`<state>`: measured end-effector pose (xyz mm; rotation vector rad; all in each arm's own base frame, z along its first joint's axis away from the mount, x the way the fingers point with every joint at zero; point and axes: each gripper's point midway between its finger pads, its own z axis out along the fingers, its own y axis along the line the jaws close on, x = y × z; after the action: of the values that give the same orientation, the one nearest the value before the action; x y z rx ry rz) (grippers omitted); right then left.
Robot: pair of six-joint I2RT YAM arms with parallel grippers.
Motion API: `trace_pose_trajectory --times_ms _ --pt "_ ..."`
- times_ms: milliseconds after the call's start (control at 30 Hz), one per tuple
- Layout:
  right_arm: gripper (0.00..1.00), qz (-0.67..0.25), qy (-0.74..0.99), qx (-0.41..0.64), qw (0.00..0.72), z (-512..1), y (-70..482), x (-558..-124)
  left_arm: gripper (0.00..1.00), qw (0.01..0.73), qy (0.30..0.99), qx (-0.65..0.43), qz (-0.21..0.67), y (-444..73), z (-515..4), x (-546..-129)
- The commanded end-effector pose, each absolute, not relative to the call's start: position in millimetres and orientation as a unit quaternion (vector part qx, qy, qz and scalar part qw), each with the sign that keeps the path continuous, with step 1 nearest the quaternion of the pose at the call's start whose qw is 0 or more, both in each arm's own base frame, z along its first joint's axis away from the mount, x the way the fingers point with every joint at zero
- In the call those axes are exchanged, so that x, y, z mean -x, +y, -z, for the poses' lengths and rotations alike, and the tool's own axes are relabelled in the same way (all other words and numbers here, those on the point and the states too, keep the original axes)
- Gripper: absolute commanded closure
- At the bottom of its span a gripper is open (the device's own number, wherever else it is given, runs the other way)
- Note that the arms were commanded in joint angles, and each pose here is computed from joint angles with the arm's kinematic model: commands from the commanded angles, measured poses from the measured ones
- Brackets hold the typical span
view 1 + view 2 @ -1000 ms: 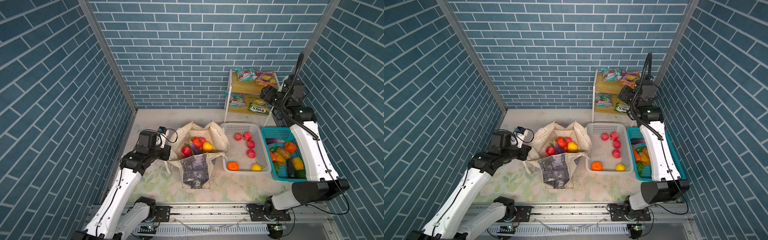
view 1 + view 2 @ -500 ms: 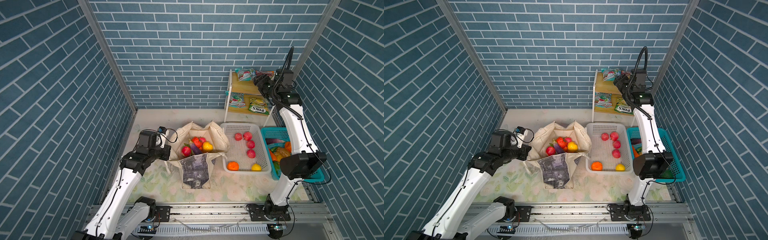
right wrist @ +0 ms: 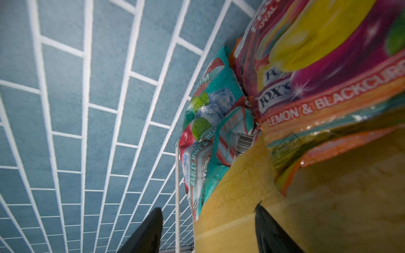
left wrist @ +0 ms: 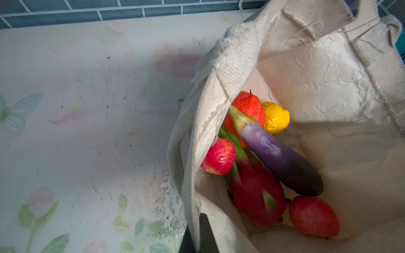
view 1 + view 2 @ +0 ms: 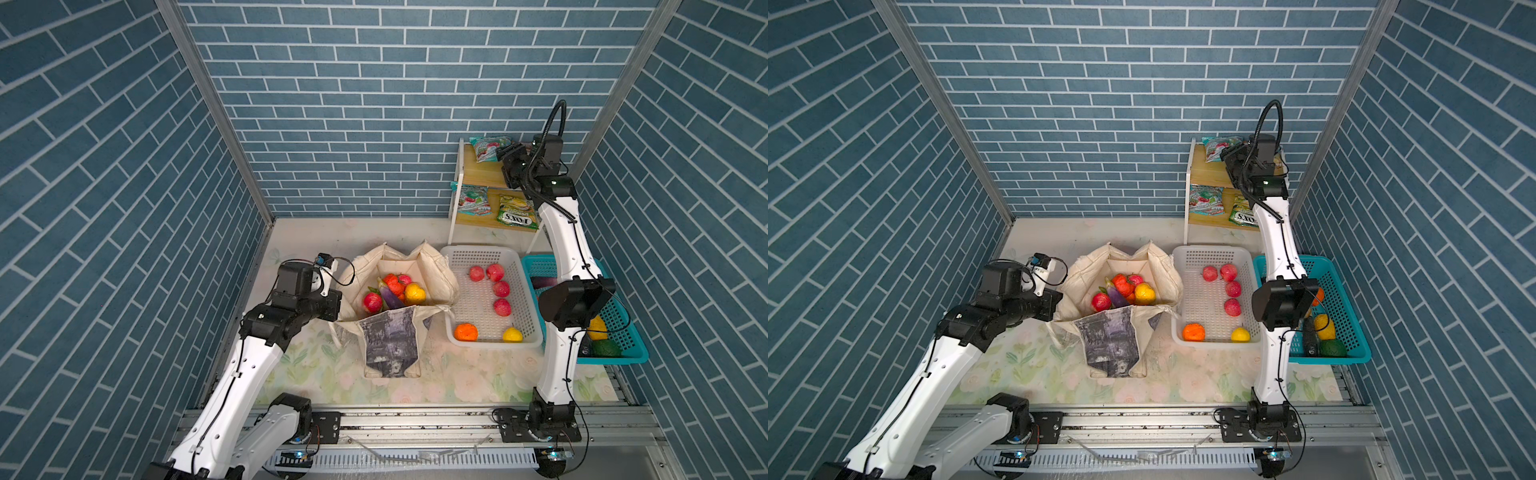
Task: Place the food into the grocery bag and tie it
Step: 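Grasp the teal Fox's Mint Blossom candy bag on the shelf with the right gripper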
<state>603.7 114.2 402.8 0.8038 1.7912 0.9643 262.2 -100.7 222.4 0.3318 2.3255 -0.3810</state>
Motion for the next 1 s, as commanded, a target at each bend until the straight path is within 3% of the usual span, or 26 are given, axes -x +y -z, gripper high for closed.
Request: trace_pose_trajectory --times_ms 0,633,800,967 --pt "0.35 -0.411 0.711 -0.344 0.456 -408.4 118.6 -607.9 1.00 0.381 0.904 -0.127 0.146 -98.6 -223.8 -263.6" --pt "0.46 -0.402 0.686 -0.386 0.468 -366.6 118.8 -651.5 1.00 0.382 0.904 -0.127 0.145 -98.3 -224.4 -263.2" --pt "0.55 -0.399 0.681 -0.393 0.471 -360.2 119.8 -656.9 1.00 0.383 0.903 -0.127 0.145 -98.3 -225.0 -263.0" --pt "0.69 -0.401 0.680 -0.390 0.473 -362.3 124.1 -656.1 1.00 0.384 0.903 -0.127 0.145 -98.2 -225.5 -262.9"
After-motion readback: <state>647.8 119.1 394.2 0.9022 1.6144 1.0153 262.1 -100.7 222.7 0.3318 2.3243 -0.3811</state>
